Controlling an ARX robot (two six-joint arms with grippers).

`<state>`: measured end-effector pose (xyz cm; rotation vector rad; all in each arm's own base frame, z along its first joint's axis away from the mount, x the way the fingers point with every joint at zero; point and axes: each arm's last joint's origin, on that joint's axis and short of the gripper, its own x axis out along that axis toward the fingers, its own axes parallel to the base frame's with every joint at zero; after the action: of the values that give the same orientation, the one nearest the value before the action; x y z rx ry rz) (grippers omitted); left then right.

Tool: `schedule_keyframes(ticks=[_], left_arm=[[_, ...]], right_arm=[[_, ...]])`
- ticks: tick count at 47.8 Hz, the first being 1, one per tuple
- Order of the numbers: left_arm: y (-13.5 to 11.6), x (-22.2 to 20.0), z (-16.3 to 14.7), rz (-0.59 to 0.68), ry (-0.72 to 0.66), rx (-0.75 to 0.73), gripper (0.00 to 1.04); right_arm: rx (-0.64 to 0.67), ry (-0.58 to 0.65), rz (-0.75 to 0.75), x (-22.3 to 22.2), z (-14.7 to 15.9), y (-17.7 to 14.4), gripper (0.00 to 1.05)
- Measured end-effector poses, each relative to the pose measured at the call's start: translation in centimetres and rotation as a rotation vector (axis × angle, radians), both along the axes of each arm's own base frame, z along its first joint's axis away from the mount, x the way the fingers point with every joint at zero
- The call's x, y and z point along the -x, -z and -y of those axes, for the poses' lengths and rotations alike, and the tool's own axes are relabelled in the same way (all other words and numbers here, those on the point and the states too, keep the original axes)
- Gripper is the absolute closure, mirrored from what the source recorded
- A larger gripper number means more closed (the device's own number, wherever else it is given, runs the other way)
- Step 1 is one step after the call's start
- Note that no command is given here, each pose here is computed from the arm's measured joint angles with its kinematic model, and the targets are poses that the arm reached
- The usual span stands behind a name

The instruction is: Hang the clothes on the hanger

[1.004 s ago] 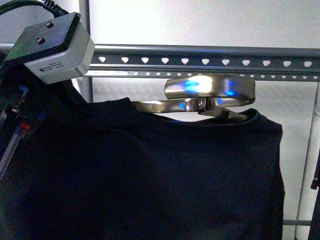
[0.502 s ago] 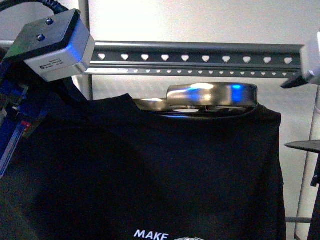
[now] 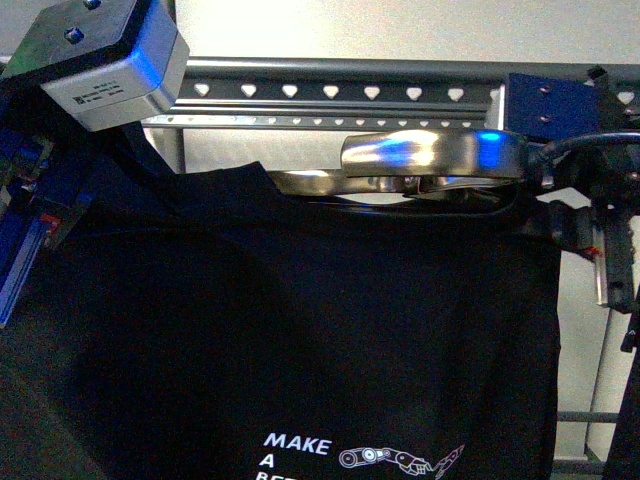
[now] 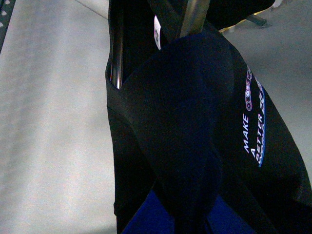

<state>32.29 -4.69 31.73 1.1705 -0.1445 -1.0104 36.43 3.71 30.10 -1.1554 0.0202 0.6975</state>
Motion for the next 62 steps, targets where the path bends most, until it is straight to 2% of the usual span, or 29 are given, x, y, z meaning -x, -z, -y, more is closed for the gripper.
schedule_keyframes(ticks=[5,8,14,23,29,37,40,48,53,58,61,62], left_arm=[[0.0,0.0,0.0,0.001,0.002,0.001,1.01],[0.0,0.0,0.0,0.004,0.002,0.001,1.01],[0.0,0.0,0.1,0.009,0.006,-0.002,1.01],[0.0,0.0,0.1,0.011,0.007,-0.004,1.01],[-0.1,0.0,0.1,0.012,0.01,-0.002,0.78],[-0.1,0.0,0.1,0.013,0.013,0.0,0.55],[-0.1,0.0,0.1,0.013,0.013,0.0,0.44],[-0.1,0.0,0.1,0.014,0.013,0.0,0.24],[-0.1,0.0,0.1,0.014,0.013,0.0,0.05],[-0.1,0.0,0.1,0.014,0.013,0.0,0.07],[0.1,-0.2,0.0,0.058,-0.086,0.041,0.06],[0.2,-0.3,-0.2,0.068,-0.165,0.096,0.06]], right_arm=[[-0.03,0.019,-0.008,-0.1,1.7,-0.1,0.89],[-0.029,0.013,-0.005,-0.1,2.0,0.1,0.95],[-0.045,-0.013,-0.011,0.1,2.1,0.8,1.0],[-0.069,-0.023,-0.005,0.2,2.0,1.3,1.0],[-0.087,-0.024,-0.025,0.5,2.3,1.9,1.0],[-0.097,-0.007,-0.093,1.4,3.4,2.9,1.0],[-0.08,0.007,-0.138,2.0,3.9,3.5,1.0],[-0.035,0.048,-0.21,2.9,5.0,4.7,1.0],[-0.008,0.077,-0.227,3.1,5.8,5.2,1.0],[-0.017,0.093,-0.213,3.0,6.1,5.1,1.0],[-0.042,0.106,-0.208,3.0,6.1,5.0,1.0],[-0.059,0.114,-0.21,3.1,6.1,4.9,1.0]])
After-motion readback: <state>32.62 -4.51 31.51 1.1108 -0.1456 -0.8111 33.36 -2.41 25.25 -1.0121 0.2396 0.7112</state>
